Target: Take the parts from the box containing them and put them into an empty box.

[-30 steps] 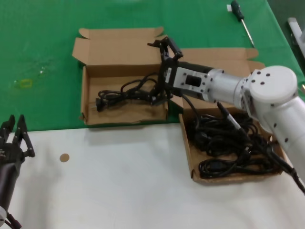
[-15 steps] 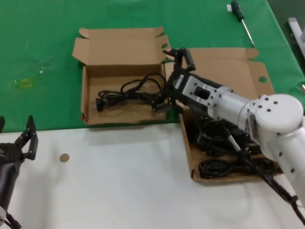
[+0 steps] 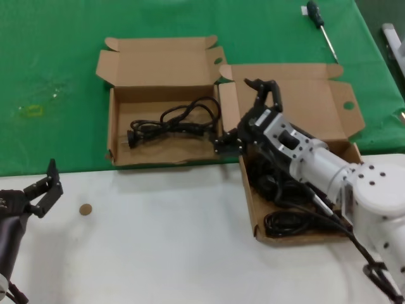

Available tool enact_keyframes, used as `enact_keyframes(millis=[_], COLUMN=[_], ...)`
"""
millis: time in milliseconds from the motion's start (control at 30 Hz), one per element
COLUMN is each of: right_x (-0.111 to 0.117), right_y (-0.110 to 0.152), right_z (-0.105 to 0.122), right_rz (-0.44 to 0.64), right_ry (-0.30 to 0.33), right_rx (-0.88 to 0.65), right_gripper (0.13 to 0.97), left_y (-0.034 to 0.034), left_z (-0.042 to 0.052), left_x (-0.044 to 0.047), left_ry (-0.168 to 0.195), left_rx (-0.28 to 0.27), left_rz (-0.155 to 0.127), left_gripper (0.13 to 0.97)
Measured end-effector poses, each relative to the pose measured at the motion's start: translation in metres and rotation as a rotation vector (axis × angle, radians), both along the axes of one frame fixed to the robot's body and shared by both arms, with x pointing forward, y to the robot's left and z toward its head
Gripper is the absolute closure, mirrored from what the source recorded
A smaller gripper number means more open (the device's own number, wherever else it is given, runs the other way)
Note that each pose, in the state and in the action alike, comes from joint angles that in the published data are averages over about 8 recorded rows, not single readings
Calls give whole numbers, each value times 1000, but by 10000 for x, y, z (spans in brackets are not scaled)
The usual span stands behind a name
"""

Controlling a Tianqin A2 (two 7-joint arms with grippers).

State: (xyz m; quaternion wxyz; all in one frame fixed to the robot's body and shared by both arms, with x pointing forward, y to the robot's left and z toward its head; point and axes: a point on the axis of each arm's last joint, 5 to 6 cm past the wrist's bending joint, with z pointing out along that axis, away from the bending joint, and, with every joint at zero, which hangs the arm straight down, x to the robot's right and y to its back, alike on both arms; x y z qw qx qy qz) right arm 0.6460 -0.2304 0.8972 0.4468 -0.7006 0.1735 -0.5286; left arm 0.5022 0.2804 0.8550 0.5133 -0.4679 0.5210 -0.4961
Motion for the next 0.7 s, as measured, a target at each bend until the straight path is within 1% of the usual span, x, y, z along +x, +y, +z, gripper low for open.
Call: enact_keyframes(millis=[33, 300, 433, 700], right_x=[-28, -258, -377, -625], right_y=[-10, -91, -134, -226], right_z=[-18, -145, -199, -292], right_rz=[-9, -85, -123, -199], right_ry=[3, 26, 36, 54], right_rx=[14, 123, 176, 279], right_gripper=[130, 130, 130, 130], left_y=[0, 0, 0, 0], left_z=[0, 0, 0, 0], left_x=[0, 0, 0, 0], left_ry=[0, 0, 0, 0], left_rx=[0, 0, 0, 0], left_rz=[0, 0, 0, 0], left_gripper=[443, 267, 267, 163])
